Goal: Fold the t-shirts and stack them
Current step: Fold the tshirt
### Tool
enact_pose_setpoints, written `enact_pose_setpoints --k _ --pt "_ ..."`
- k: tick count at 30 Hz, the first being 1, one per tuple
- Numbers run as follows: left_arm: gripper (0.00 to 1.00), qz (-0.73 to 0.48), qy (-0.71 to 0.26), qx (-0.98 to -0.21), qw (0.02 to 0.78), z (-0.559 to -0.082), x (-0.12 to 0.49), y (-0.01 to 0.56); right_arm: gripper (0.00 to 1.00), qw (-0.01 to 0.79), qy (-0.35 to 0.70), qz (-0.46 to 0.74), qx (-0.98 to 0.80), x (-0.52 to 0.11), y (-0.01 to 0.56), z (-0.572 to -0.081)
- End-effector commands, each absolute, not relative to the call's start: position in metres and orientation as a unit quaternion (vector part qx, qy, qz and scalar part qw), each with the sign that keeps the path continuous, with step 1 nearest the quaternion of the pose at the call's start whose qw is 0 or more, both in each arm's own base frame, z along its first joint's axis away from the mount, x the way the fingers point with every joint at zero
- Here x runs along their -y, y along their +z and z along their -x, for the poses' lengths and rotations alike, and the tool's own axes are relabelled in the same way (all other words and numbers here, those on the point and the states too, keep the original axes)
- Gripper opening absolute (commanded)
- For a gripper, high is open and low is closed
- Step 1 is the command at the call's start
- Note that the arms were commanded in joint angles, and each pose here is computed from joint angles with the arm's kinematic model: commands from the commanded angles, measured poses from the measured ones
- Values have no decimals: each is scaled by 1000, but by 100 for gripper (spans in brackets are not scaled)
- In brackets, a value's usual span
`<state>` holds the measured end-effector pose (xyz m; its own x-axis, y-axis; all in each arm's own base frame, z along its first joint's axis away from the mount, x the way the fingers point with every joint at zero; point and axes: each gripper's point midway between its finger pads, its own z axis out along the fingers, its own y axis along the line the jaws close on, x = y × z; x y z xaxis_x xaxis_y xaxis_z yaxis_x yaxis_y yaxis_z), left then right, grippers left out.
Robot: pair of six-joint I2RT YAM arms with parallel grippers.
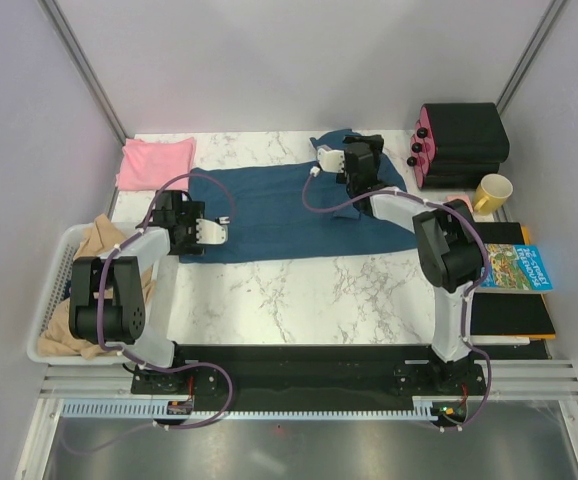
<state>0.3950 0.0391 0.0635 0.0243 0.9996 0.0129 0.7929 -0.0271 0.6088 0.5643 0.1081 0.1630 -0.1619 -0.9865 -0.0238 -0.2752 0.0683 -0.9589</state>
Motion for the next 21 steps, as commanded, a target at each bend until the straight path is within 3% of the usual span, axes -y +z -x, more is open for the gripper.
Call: enact_pose_setpoints --k 1,5,8,11,15,21 --pt "100 -661 242 -666 247 -403 -40 74 92 420 -362 510 -658 -115 195 -551" --pt "100 -655 237 -669 260 -414 -37 78 73 351 -201 622 -670 -135 166 -495" --pt "100 -637 235 -682 270 -432 -35 80 65 263 -121 684 -670 -139 134 -447" --pt "100 -613 227 -697 296 -455 -29 92 65 207 -89 696 -682 -134 116 -424" --pt "100 -618 205 -688 319 -477 -14 107 63 199 -61 700 -683 -146 106 -419" --pt "98 -674 149 -659 298 -471 11 99 58 183 -51 714 -674 -157 90 -417"
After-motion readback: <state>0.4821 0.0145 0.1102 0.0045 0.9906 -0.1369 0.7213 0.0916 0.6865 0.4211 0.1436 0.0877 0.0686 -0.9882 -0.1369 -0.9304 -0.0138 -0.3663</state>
